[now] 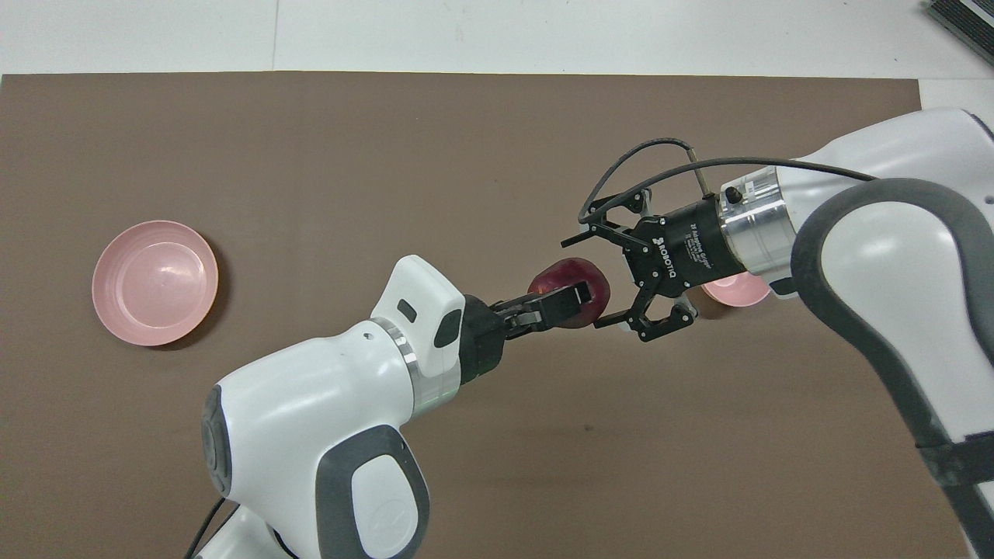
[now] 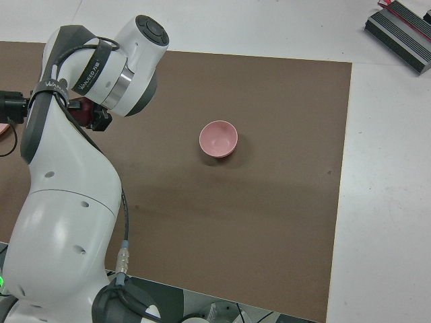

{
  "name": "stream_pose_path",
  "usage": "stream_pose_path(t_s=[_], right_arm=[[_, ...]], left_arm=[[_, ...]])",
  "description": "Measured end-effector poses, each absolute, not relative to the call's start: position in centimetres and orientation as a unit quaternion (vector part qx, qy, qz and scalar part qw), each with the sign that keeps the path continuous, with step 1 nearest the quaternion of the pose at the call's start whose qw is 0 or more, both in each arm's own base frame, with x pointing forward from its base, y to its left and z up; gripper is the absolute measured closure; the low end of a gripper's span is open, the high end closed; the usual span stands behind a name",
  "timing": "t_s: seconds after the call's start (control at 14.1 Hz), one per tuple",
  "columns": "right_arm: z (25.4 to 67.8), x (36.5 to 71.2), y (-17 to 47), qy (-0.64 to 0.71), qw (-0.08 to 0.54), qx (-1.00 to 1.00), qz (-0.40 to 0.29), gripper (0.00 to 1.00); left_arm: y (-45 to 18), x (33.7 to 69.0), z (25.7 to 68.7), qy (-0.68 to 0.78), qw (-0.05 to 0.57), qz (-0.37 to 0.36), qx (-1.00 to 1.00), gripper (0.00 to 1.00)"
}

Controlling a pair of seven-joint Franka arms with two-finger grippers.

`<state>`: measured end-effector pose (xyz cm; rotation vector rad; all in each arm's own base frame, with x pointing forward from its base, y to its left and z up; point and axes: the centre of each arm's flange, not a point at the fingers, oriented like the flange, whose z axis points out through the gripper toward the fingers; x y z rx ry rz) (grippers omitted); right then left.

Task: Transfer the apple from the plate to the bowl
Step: 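Close the right gripper on the apple held by the left gripper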

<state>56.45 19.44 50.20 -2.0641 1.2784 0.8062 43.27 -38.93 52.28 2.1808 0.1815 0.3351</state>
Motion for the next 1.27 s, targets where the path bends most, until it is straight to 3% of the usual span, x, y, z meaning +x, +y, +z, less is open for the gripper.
stream_pose_path(t_s=[0.35, 0.49, 0.57, 1.13, 1.27], right_arm=[[49.81, 56.17, 19.92, 0.477, 0.284, -0.774, 0.304, 0.0], [49.84, 56.13, 19.85, 0.478, 0.285, -0.773, 0.304, 0.19], [49.84, 56.1, 19.83, 0.478, 0.285, -0.773, 0.304, 0.21], [49.86, 56.09, 19.8, 0.478, 0.285, -0.773, 0.304, 0.21], [49.88, 56.08, 19.82, 0.478, 0.285, -0.773, 0.304, 0.21]], left_arm=[[-38.96, 43.27, 52.3, 0.073, 0.448, 0.135, 0.881, 0.3], [-38.89, 43.34, 52.28, 0.074, 0.447, 0.136, 0.881, 0.3], [-38.92, 43.32, 52.27, 0.074, 0.447, 0.136, 0.881, 0.3], [-38.94, 43.31, 52.28, 0.073, 0.448, 0.136, 0.881, 0.3], [-38.95, 43.31, 52.29, 0.073, 0.448, 0.136, 0.881, 0.26]])
